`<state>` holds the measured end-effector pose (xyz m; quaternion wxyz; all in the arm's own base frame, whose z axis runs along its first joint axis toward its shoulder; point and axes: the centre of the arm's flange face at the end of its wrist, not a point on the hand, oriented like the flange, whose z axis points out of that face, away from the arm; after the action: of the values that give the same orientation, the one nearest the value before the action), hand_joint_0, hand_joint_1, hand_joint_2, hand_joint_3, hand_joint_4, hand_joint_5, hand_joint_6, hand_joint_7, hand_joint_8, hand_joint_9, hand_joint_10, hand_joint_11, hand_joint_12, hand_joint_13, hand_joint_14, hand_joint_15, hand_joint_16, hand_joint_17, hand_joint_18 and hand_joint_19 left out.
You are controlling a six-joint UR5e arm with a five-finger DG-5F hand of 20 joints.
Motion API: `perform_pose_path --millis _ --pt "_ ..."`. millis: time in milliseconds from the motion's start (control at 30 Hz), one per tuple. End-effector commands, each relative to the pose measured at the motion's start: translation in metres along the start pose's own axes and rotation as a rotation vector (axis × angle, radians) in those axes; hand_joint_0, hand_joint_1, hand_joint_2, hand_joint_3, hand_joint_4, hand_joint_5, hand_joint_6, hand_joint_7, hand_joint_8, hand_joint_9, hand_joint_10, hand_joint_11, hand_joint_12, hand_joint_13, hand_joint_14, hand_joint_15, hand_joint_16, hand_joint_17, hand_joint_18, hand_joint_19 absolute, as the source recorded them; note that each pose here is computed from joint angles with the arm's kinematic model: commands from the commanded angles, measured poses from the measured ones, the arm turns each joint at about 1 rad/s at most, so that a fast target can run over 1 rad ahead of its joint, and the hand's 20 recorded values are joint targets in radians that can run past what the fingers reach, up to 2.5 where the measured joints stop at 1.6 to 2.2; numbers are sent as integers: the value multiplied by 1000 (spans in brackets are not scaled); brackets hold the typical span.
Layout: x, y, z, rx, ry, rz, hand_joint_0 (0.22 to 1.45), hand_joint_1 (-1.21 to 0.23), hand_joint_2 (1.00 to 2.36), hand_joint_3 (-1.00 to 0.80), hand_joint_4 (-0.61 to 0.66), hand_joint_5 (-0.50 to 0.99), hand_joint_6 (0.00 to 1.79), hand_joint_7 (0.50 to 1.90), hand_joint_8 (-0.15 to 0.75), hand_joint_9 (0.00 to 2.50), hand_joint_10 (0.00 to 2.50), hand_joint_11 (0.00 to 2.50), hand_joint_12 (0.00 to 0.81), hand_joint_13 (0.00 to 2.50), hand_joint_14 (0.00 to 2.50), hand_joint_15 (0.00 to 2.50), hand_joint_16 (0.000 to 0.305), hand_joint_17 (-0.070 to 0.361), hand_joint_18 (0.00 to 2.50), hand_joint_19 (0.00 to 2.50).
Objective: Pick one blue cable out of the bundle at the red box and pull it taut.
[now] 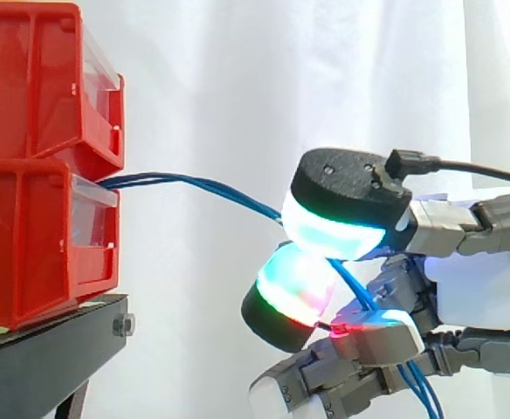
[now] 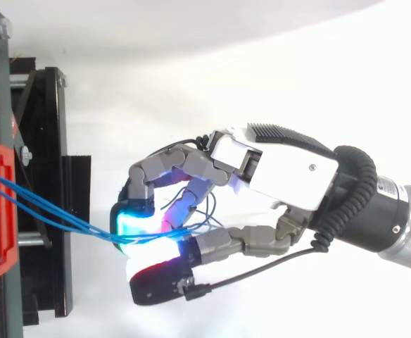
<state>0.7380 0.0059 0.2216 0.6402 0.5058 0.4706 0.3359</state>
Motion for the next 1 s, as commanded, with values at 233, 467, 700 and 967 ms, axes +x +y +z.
perform_pose_path --millis 233,467,700,967 --pt "0 2 0 -2 -1 17 633 -808 1013 -248 97 -133 897 1156 315 1255 14 1398 360 666 14 364 52 118 512 345" --pt "0 0 0 0 0 31 747 -932 1000 -500 24 -143 883 1129 305 1205 16 1374 348 654 13 338 51 115 520 266" --pt "0 0 0 9 2 54 553 -930 1000 -500 129 -135 870 1125 324 1197 15 1353 354 650 15 354 53 119 522 302" --pt "0 1 0 9 2 58 406 -730 1000 -500 139 -130 875 1061 382 1249 9 1315 412 674 12 352 65 147 561 325"
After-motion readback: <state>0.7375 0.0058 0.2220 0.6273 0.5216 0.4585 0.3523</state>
